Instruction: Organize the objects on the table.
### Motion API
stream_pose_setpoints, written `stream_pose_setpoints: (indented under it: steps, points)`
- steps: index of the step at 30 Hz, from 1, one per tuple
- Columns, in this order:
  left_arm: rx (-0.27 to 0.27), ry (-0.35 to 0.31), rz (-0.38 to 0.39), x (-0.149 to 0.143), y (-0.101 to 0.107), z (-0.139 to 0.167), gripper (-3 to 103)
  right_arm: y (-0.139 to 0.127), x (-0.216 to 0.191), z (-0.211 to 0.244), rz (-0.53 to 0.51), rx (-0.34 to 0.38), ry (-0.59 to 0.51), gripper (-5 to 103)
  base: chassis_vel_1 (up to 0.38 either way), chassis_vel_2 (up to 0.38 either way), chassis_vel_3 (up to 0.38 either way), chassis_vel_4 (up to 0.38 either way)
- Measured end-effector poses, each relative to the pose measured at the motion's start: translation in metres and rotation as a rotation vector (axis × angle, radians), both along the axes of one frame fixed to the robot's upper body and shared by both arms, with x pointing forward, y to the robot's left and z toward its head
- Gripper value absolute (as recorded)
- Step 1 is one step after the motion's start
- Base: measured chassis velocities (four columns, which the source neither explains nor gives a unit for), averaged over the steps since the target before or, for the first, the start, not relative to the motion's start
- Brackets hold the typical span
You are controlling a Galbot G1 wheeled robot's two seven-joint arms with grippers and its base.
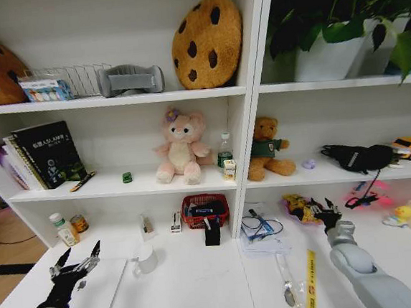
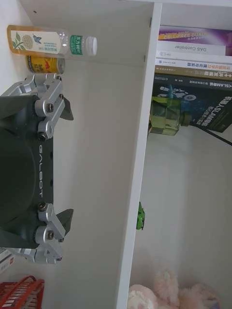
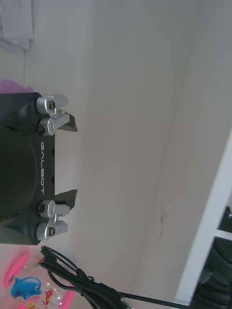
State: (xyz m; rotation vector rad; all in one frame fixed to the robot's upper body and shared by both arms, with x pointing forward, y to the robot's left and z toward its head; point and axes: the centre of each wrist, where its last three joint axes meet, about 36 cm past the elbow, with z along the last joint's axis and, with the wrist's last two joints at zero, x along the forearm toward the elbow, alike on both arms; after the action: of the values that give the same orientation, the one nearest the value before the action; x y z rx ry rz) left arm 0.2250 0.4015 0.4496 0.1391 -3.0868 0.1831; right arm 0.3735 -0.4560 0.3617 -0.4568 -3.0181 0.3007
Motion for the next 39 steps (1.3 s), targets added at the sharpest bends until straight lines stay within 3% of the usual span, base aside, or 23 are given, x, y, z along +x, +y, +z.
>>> stream_pose_setpoints:
  steps: [1,3,9,24,39]
  points:
    - [0.000,0.000,0.000,0.000,0.000,0.000,100,0.000,0.000,0.000,0.000,0.000,0.000,68,0.000,0.000,0.000,0.000]
    - [0.000,0.000,0.000,0.000,0.000,0.000,100,0.012,-0.025,0.008,0.038,0.003,-0.009,79,0.000,0.000,0.000,0.000]
    - [0.000,0.000,0.000,0.000,0.000,0.000,100,0.030,-0.074,0.022,0.086,0.004,-0.015,98,0.000,0.000,0.000,0.000]
    - [0.000,0.000,0.000,0.000,0.000,0.000,100,0.077,-0.158,0.060,0.116,0.037,-0.064,100,0.000,0.000,0.000,0.000]
    - [0.000,0.000,0.000,0.000,0.000,0.000,100,0.084,-0.172,0.064,0.112,0.058,-0.074,100,0.000,0.000,0.000,0.000]
